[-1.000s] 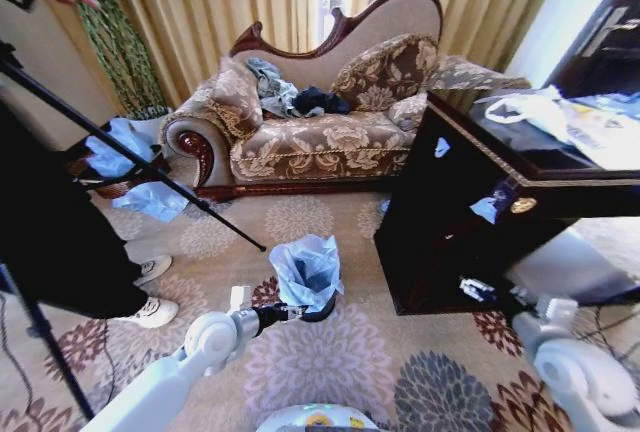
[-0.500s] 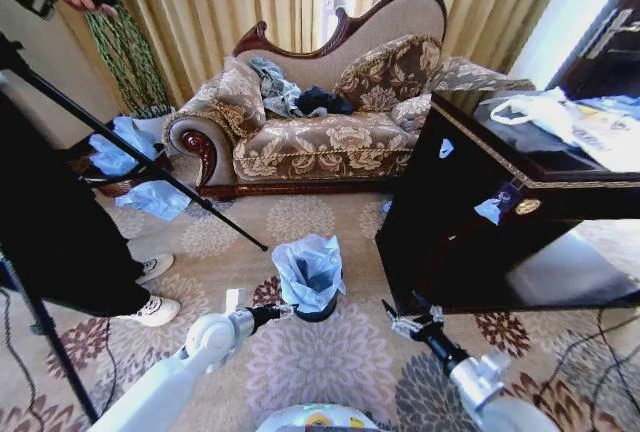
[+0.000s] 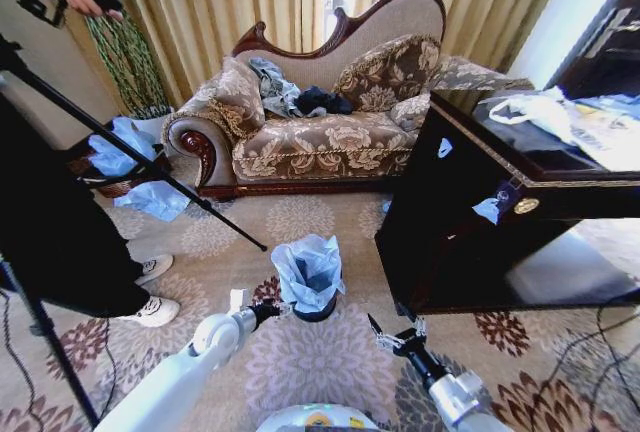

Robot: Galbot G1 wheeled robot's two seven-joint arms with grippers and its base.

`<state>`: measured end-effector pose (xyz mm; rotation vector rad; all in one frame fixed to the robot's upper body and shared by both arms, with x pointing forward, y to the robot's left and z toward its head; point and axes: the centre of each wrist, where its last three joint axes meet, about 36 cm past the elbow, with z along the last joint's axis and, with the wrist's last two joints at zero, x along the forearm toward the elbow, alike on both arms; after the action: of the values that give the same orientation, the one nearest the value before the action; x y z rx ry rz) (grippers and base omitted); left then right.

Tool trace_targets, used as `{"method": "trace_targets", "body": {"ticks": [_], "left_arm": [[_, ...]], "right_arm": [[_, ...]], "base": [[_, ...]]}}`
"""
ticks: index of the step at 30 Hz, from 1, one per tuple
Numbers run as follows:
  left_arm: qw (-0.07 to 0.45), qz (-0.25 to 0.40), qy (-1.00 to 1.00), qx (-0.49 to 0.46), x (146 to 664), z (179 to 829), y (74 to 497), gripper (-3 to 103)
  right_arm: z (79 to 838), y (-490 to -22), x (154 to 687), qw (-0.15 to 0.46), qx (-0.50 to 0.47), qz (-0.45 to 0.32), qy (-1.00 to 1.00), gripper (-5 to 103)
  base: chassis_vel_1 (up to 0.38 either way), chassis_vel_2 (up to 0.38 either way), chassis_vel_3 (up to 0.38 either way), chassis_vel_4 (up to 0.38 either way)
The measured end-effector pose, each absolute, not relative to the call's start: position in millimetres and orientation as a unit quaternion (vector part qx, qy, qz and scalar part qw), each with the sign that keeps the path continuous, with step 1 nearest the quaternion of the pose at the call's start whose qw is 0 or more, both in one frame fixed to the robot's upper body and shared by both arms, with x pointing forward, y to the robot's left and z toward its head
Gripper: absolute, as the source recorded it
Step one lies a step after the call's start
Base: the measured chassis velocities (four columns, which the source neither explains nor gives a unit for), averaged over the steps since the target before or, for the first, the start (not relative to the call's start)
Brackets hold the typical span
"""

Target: Place a garbage bag over the trash bin.

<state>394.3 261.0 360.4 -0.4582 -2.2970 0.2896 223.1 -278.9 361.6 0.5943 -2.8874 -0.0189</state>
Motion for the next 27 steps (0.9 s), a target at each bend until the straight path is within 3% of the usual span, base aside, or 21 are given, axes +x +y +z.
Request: {"method": "trace_targets", "body": {"ticks": [2, 8, 11, 14, 17, 23, 25, 27], "left_arm": [[0.375, 0.112, -0.903, -0.179, 400, 356, 263, 89], [0.359, 0.115, -0.907, -0.188, 405, 354, 269, 63], [0.357, 0.117, -0.907, -0.191, 401, 353, 271, 57], [0.35, 0.122, -0.907, -0.198, 393, 353, 274, 41], [0.347, 0.125, -0.908, -0.198, 390, 353, 276, 35], [0.346, 0.127, -0.909, -0.194, 376, 343, 281, 8], [0.345, 0.125, -0.91, -0.194, 374, 341, 282, 8], [0.335, 0.126, -0.913, -0.197, 374, 346, 282, 1]], "right_arm": [[360, -277, 222, 0.1, 0.2, -0.008, -0.975, 100], [353, -275, 217, 0.109, 0.196, -0.006, -0.974, 100], [352, -275, 217, 0.111, 0.194, -0.006, -0.975, 100], [351, -274, 216, 0.112, 0.192, -0.006, -0.975, 100], [350, -273, 217, 0.112, 0.191, -0.007, -0.975, 100], [348, -270, 217, 0.113, 0.192, -0.01, -0.975, 100], [348, -270, 217, 0.113, 0.193, -0.011, -0.975, 100], [348, -270, 218, 0.113, 0.193, -0.01, -0.975, 100]], "base": [[0.0, 0.0, 0.0, 0.0], [0.0, 0.0, 0.0, 0.0], [0.0, 0.0, 0.0, 0.0], [0.0, 0.0, 0.0, 0.0], [0.0, 0.0, 0.0, 0.0], [0.0, 0.0, 0.0, 0.0], [0.0, 0.0, 0.0, 0.0], [0.0, 0.0, 0.0, 0.0]]}}
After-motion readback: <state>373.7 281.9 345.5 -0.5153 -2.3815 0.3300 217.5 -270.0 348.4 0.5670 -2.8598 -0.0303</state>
